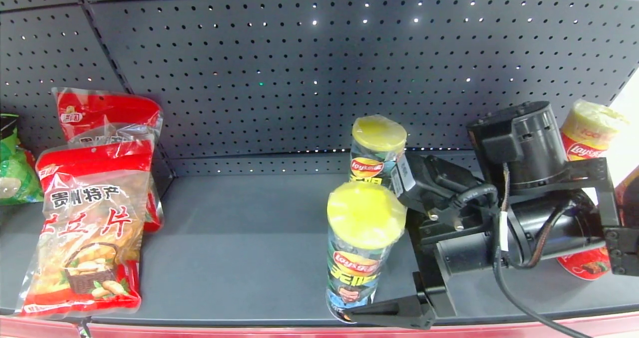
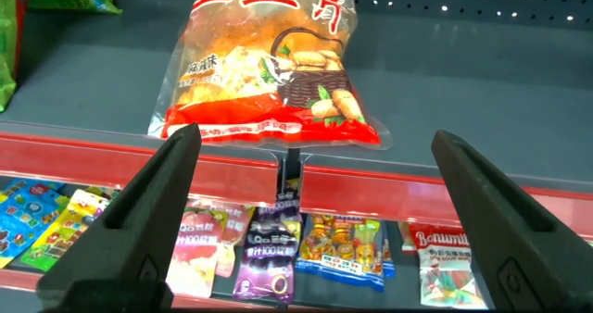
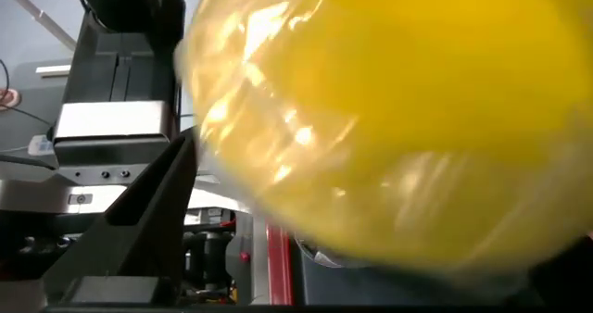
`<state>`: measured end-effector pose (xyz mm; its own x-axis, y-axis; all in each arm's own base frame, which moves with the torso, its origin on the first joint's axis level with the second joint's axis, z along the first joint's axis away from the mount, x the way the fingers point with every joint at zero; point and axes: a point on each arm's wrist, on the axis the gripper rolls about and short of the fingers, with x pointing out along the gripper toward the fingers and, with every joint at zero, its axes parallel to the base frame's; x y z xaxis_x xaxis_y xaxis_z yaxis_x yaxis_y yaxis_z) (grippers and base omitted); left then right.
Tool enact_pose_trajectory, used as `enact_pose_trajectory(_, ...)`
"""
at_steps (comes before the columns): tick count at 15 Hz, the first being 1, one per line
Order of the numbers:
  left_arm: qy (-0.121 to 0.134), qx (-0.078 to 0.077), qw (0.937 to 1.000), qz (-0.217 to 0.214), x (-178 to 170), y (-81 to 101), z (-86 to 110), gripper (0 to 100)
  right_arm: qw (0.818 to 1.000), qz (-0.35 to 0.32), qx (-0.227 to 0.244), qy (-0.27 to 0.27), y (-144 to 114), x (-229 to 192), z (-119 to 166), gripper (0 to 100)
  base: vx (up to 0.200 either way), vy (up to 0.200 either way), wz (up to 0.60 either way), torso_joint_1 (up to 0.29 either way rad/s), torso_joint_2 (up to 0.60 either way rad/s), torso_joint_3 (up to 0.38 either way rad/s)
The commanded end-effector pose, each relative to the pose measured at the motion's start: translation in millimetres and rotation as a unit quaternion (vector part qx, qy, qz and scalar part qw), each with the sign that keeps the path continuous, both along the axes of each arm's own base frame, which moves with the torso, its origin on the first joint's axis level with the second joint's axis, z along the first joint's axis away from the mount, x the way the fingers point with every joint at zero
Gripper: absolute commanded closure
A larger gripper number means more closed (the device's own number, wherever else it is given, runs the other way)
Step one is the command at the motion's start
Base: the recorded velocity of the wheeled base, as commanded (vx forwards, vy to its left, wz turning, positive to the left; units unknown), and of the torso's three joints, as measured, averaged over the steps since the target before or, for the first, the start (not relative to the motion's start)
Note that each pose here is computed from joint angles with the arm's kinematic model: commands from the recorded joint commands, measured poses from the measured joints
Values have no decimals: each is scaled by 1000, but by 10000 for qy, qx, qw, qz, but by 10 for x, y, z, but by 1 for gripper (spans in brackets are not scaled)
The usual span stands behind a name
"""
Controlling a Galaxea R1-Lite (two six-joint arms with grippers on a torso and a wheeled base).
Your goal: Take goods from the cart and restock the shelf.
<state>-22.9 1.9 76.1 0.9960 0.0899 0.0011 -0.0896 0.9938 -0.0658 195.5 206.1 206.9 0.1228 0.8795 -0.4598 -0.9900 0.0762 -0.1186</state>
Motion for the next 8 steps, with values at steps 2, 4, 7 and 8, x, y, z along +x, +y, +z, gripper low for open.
enact_pose_trajectory(2, -2, -1, 10000, 3, 0, 0, 0, 0, 9999, -27, -84, 93, 42, 32, -64, 0, 0, 0, 0, 0, 0, 0)
enact_pose_trajectory(4, -2, -1, 10000, 3, 0, 0, 0, 0, 9999, -20, -73, 82, 62, 46, -84, 0, 0, 0, 0, 0, 0, 0)
enact_pose_trajectory(7, -2, -1, 10000, 3, 0, 0, 0, 0, 9999, -59, 84, 61, 114, 79, -135, 100, 0, 0, 0, 0, 0, 0)
enact_pose_trajectory(8, -2, -1, 10000, 3, 0, 0, 0, 0, 9998, -61, 156, 62, 141, 75, -127, 100, 0, 0, 0, 0, 0, 0)
